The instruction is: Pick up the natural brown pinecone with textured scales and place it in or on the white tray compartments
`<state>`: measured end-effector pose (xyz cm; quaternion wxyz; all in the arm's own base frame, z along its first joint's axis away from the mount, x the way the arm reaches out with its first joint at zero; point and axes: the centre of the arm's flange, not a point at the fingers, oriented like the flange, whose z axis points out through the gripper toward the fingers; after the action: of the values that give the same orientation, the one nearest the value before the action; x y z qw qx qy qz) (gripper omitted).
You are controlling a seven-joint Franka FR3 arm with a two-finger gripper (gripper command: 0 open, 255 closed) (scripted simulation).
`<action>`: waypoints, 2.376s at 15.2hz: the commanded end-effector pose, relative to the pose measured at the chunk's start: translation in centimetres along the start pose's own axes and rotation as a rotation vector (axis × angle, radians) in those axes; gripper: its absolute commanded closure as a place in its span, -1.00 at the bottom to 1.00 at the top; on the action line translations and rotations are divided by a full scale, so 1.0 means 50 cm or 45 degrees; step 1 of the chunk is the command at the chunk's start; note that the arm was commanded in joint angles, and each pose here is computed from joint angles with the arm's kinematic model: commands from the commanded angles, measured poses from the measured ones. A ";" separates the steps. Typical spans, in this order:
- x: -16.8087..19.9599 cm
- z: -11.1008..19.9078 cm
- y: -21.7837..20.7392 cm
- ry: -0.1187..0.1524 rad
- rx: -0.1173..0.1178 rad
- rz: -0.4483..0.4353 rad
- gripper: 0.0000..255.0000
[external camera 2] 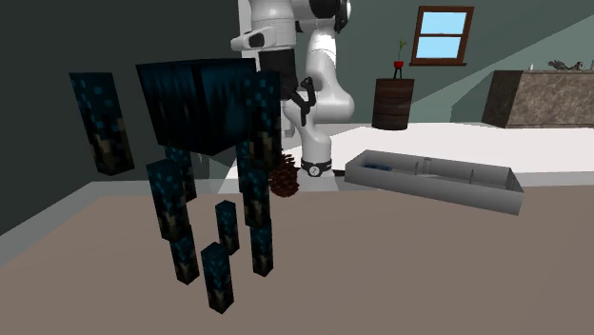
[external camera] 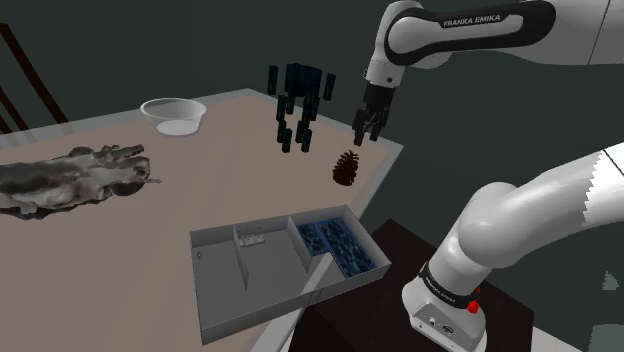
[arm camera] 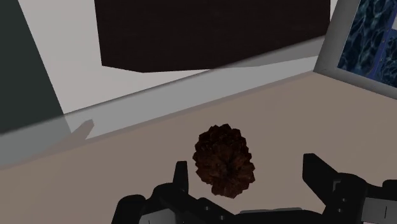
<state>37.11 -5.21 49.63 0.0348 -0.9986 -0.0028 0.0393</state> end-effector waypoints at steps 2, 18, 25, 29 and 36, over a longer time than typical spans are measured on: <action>0.043 0.063 0.010 -0.003 0.065 -0.006 -1.00; 0.053 0.157 0.007 -0.004 0.078 -0.007 -1.00; 0.057 0.156 0.009 -0.004 0.078 -0.008 1.00; 0.052 0.146 0.006 -0.004 0.078 -0.007 1.00; 0.046 0.073 0.001 -0.004 0.078 -0.007 1.00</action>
<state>39.09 -4.87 45.26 0.0656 -0.9970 -0.0045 0.0406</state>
